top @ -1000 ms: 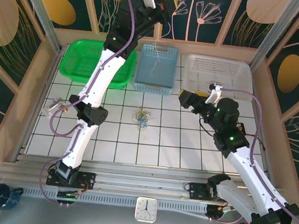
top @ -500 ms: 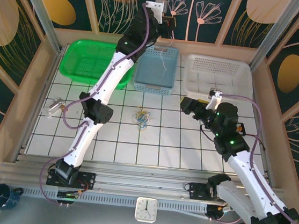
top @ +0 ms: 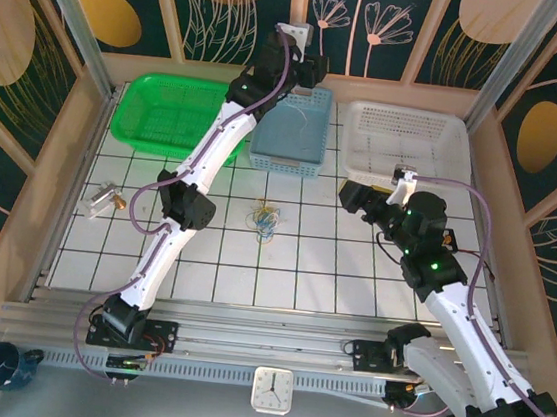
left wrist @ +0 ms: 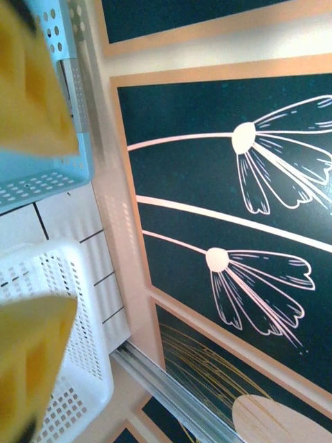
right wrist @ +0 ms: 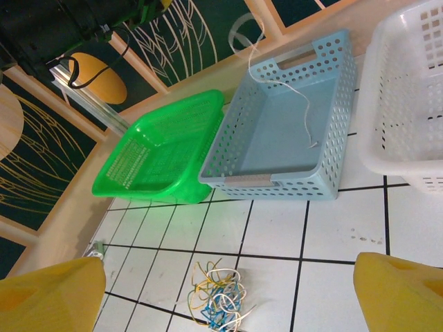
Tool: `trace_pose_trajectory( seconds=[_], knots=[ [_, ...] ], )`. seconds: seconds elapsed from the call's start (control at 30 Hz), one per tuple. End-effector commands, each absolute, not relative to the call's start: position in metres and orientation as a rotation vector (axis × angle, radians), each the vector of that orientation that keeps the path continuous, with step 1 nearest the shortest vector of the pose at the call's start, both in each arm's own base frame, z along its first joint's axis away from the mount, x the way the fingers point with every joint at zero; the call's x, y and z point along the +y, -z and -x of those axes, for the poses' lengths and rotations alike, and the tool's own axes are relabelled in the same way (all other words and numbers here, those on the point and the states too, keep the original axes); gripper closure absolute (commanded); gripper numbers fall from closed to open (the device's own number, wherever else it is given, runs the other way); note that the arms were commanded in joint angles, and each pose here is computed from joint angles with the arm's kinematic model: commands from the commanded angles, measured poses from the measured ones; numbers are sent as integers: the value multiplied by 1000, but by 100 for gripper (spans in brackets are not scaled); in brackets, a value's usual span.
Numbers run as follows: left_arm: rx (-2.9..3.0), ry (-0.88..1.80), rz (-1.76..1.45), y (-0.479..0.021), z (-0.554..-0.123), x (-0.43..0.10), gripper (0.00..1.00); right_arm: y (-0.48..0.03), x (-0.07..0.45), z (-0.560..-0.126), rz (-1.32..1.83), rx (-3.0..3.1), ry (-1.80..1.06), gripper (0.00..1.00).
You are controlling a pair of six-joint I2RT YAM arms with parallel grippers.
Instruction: Untangle the cables
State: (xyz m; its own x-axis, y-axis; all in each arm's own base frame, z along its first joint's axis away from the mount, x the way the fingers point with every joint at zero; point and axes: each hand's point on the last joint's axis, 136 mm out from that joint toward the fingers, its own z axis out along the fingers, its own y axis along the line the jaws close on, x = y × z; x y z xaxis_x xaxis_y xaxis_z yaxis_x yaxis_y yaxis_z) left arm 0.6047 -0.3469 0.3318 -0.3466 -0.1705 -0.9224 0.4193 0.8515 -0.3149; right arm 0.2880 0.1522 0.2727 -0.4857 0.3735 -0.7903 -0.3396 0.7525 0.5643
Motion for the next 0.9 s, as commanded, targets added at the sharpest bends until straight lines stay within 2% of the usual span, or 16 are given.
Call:
trace_pose_trajectory(
  seconds=[0.0,0.03,0.43,0.6,0.87],
  knots=[
    [1821,577,-180,-342,-604,-337,4,-277,151,-287,-7,1885,-847,7],
    [1822,580,-180,-344,-603,-336,1,-277,152,-287,-4,1883,-850,7],
    [1919,555,-167,-360,-573,-318,1,-283,158,-294,13,1890,-869,7],
    [2027,486,-147,-358,-550,-297,1,-269,167,-301,30,1940,-893,8],
    [2054,452,-118,-395,-511,-269,1,-243,182,-314,67,2019,-882,10]
  ],
)
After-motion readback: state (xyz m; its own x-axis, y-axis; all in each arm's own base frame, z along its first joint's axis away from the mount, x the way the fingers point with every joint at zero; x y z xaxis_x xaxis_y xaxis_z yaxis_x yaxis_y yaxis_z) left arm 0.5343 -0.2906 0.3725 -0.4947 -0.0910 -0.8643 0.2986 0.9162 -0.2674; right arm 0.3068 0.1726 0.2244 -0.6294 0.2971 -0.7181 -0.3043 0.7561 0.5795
